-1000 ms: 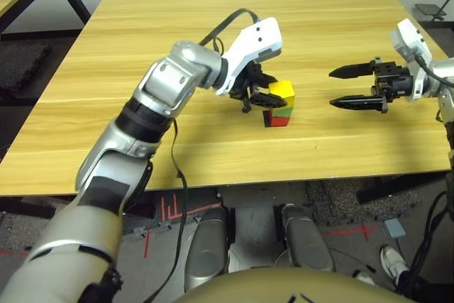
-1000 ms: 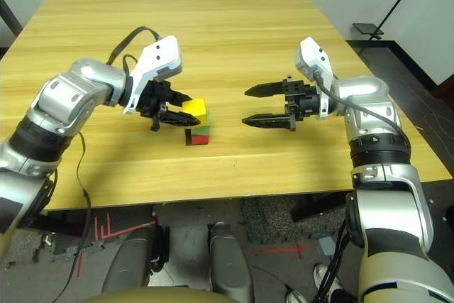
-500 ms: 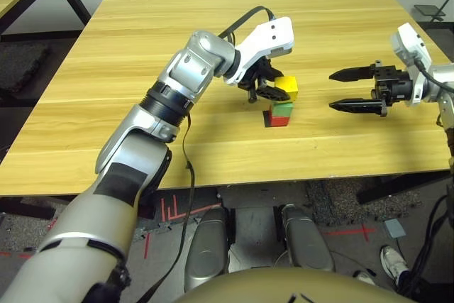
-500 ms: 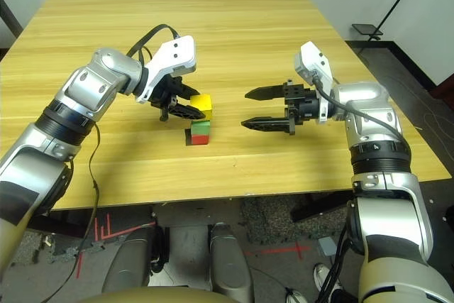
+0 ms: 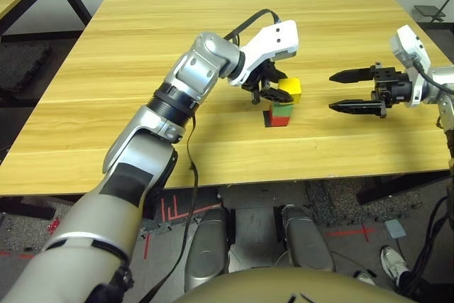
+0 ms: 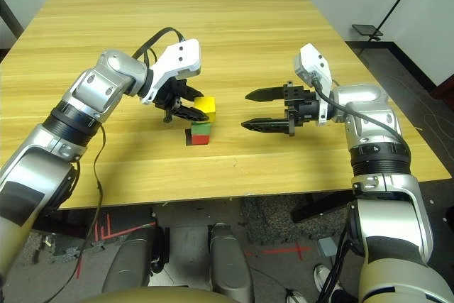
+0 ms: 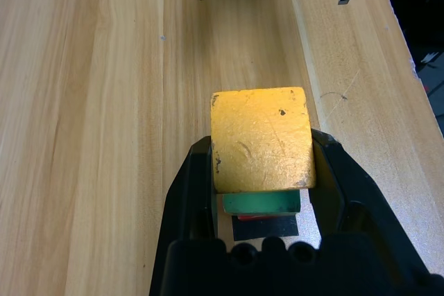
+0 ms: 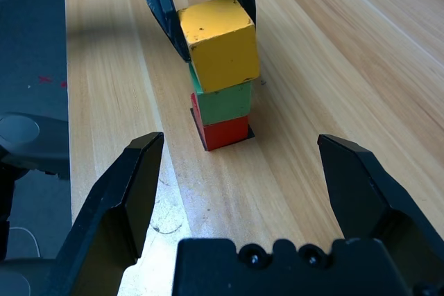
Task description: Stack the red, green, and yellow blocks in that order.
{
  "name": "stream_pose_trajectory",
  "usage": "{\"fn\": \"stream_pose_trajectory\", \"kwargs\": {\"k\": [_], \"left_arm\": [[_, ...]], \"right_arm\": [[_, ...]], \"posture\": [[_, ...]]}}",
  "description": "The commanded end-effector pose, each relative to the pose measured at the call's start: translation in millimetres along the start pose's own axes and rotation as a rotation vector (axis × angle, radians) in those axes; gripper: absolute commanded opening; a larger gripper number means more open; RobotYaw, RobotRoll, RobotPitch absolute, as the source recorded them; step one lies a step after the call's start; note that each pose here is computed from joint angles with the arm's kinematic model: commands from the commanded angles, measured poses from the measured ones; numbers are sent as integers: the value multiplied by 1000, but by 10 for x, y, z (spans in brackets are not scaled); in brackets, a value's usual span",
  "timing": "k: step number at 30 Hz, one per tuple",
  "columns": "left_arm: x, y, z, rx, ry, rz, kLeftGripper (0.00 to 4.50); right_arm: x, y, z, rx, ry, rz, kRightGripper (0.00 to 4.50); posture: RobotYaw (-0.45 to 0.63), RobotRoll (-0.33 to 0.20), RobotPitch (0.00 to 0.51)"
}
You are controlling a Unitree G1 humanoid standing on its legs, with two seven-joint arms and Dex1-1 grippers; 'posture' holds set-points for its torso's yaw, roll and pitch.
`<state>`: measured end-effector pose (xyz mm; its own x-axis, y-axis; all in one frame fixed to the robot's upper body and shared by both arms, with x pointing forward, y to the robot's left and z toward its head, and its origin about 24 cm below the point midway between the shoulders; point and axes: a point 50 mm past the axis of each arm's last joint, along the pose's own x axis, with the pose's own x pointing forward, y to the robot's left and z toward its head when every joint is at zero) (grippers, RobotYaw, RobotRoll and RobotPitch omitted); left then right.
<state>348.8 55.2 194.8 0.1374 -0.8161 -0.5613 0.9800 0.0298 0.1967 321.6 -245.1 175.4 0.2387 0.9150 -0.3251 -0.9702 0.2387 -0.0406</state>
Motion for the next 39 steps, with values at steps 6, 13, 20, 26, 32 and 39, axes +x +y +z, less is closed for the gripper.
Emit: {"fn": "stream_pose_trajectory", "kwargs": {"k": [6, 13, 20, 26, 32, 39], "left_arm": [[-22, 6, -95, -18, 28, 2, 1925], [-15, -14, -109, -23, 33, -5, 1925], [5, -59, -90, -29, 22, -20, 2882], [-129, -79, 126, -71, -148, 133, 4484], [-866, -201, 157, -284, -578, 688, 4484], [-1619, -447, -940, -514, -552, 1392, 4484]], "right_arm": [[0, -7, 28, -6, -19, -4, 4500], [3, -16, 39, -7, -17, -7, 4500], [-9, -31, 23, 3, -18, -17, 4500], [-118, -134, -39, 44, -52, -119, 4500], [-562, -478, -1, 152, -289, -672, 4500], [-883, -550, -214, 195, -400, -1123, 4500]], "posture": [[162, -48, 79], [164, -52, 84], [183, -57, 87], [215, -66, 86], [239, -84, 76], [230, -103, 103]]}}
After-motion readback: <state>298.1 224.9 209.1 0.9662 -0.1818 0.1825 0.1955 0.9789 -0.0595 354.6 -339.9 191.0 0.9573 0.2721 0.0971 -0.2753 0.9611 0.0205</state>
